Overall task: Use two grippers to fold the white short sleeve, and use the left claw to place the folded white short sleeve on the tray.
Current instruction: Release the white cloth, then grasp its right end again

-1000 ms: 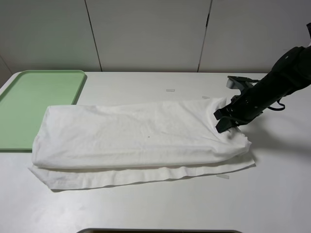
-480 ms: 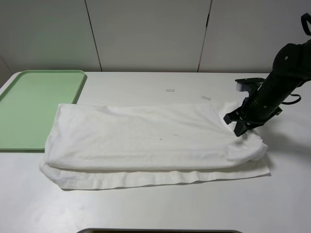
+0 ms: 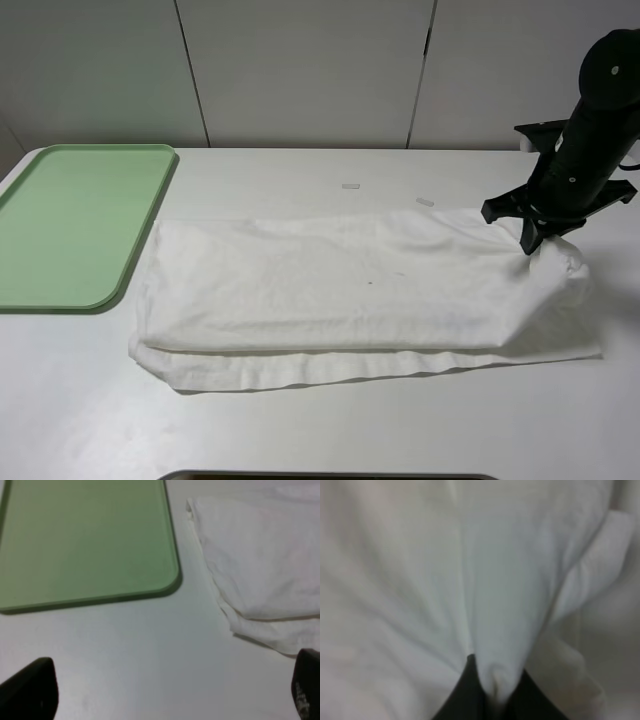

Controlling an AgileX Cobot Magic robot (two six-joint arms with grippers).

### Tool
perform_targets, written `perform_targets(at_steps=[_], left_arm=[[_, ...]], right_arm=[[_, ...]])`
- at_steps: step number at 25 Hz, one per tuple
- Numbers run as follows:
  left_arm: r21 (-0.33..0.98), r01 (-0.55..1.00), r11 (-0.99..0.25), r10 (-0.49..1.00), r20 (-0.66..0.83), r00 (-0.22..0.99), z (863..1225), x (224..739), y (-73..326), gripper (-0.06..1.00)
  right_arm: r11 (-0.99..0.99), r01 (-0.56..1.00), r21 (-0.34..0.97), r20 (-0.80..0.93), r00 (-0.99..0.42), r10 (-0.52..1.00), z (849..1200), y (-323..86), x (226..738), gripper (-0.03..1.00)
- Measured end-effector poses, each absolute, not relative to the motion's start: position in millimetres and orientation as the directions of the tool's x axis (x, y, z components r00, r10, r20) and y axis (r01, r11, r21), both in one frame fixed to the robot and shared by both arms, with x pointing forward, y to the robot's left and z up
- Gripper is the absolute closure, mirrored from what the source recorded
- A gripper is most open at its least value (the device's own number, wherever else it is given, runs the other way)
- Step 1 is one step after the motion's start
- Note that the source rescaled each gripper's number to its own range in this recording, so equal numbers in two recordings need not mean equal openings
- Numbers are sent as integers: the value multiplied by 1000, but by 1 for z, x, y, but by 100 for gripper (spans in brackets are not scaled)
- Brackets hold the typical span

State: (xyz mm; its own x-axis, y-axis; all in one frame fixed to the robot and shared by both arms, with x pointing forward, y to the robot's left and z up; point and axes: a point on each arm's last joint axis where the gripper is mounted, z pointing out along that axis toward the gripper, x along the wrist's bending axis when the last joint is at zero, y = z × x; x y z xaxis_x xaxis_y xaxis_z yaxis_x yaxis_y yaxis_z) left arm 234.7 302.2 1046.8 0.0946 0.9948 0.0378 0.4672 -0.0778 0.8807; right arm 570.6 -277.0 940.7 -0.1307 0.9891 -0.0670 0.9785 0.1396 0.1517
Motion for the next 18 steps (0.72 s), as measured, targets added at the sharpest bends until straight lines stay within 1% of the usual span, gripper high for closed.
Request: perform_targets(at_steps=[2, 4, 12, 18], left_arm=[[881, 467, -78, 995, 38, 95, 1047, 235, 302, 2], [881, 467, -78, 995, 38, 95, 1047, 235, 302, 2], [881, 467, -78, 995, 38, 95, 1047, 235, 302, 2], [881, 467, -78, 995, 38, 95, 1047, 235, 302, 2]], right_arm=[[163, 980, 115, -67, -156, 985, 947, -261, 563, 95], [190, 974, 127, -56, -185, 981, 953, -247, 560, 95], [189, 970, 154, -46, -184, 982, 954, -244, 562, 95], [196, 966, 169, -38, -192, 981, 954, -230, 561, 95]])
